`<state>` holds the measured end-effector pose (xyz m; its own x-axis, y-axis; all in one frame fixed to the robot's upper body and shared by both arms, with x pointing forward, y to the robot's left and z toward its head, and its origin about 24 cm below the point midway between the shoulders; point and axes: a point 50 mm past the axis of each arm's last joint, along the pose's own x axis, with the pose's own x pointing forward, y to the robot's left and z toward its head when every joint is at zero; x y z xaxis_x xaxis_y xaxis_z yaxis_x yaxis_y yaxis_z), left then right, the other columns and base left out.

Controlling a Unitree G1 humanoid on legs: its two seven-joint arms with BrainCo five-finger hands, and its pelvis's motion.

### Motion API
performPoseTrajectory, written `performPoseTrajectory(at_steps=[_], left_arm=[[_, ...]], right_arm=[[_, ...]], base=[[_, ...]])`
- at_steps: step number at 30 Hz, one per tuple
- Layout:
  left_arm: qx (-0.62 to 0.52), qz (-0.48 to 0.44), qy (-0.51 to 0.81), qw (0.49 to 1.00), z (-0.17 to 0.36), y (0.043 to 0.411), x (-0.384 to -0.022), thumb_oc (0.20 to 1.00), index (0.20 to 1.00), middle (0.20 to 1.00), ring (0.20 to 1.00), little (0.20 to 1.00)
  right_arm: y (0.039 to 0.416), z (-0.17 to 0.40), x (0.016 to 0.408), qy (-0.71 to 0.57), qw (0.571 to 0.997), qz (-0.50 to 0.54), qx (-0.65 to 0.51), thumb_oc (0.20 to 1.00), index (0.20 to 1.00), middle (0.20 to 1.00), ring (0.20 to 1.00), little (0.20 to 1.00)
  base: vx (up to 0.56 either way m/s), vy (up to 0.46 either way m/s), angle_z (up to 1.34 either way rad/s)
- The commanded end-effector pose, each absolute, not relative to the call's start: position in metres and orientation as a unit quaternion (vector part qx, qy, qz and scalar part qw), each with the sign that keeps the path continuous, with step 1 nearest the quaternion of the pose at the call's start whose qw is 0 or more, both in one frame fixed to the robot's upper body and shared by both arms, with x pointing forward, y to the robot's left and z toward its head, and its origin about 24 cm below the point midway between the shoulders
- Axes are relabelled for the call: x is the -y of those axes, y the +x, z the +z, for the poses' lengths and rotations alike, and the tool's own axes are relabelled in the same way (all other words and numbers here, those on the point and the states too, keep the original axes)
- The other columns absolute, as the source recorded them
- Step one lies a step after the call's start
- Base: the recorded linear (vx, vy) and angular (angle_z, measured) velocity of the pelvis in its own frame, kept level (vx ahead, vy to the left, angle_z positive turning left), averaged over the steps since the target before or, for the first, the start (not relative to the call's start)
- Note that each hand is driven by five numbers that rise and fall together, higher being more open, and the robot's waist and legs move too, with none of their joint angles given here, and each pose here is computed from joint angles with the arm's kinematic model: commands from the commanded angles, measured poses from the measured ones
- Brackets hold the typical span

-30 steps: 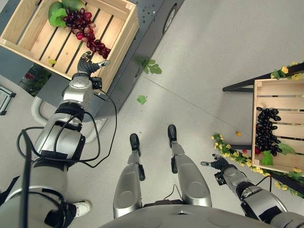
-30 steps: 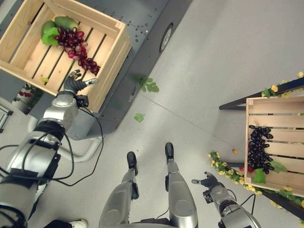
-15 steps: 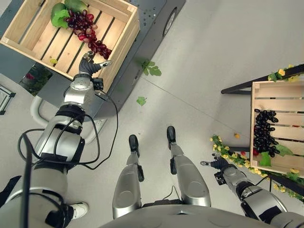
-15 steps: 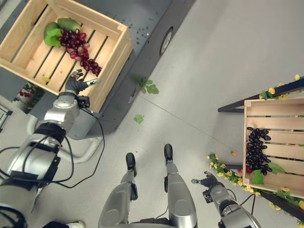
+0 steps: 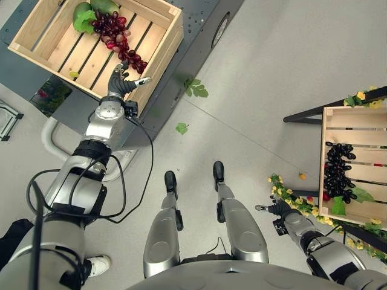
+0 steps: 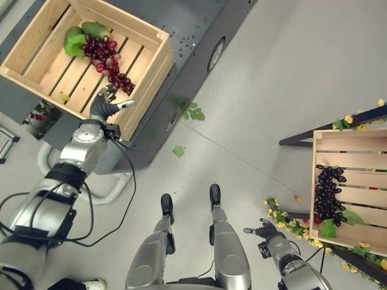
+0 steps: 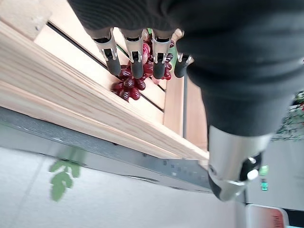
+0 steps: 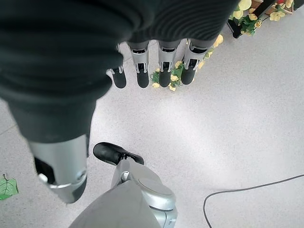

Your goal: Pick up the fruits from the basket on one side to the basket on the other side

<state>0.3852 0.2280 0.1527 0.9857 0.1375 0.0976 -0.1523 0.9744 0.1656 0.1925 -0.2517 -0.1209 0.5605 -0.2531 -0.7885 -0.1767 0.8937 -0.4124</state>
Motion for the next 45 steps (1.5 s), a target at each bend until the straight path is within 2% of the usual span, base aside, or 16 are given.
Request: performPoseTrajectory(at_steps=[1,13,25,34,45], left_arm=[[0.123,0.076,0.063,0.987,0.182,0.38,-0.234,1.0,1.0,1.0,1.0,1.0],[0.159,0.035,0.024,0.986,0.164,0.342,-0.231,1.0,1.0,1.0,1.0,1.0],[0.145,0.022,-0.015,0.989,0.136,0.313,-0.232,1.0,1.0,1.0,1.0,1.0],[0.1,0.021,-0.051,0.993,0.104,0.296,-0.23,1.0,1.0,1.0,1.0,1.0],[0.001,0.07,-0.068,0.995,0.048,0.278,-0.235,1.0,1.0,1.0,1.0,1.0]], right_arm=[[0.174,-0.128,0.257,-0.211,0.845,-0.04,-0.49,1.0,1.0,1.0,1.0,1.0],[0.169,-0.13,0.259,-0.194,0.846,-0.049,-0.494,1.0,1.0,1.0,1.0,1.0],[0.165,-0.132,0.259,-0.186,0.844,-0.05,-0.501,1.0,1.0,1.0,1.0,1.0],[0.164,-0.132,0.259,-0.181,0.845,-0.052,-0.501,1.0,1.0,1.0,1.0,1.0],[0.164,-0.133,0.257,-0.179,0.847,-0.056,-0.497,1.0,1.0,1.0,1.0,1.0]], base=[[0.0,0.0,0.0],[0.0,0.0,0.01],[0.0,0.001,0.03],[0.0,-0.002,0.01],[0.0,-0.004,0.02]])
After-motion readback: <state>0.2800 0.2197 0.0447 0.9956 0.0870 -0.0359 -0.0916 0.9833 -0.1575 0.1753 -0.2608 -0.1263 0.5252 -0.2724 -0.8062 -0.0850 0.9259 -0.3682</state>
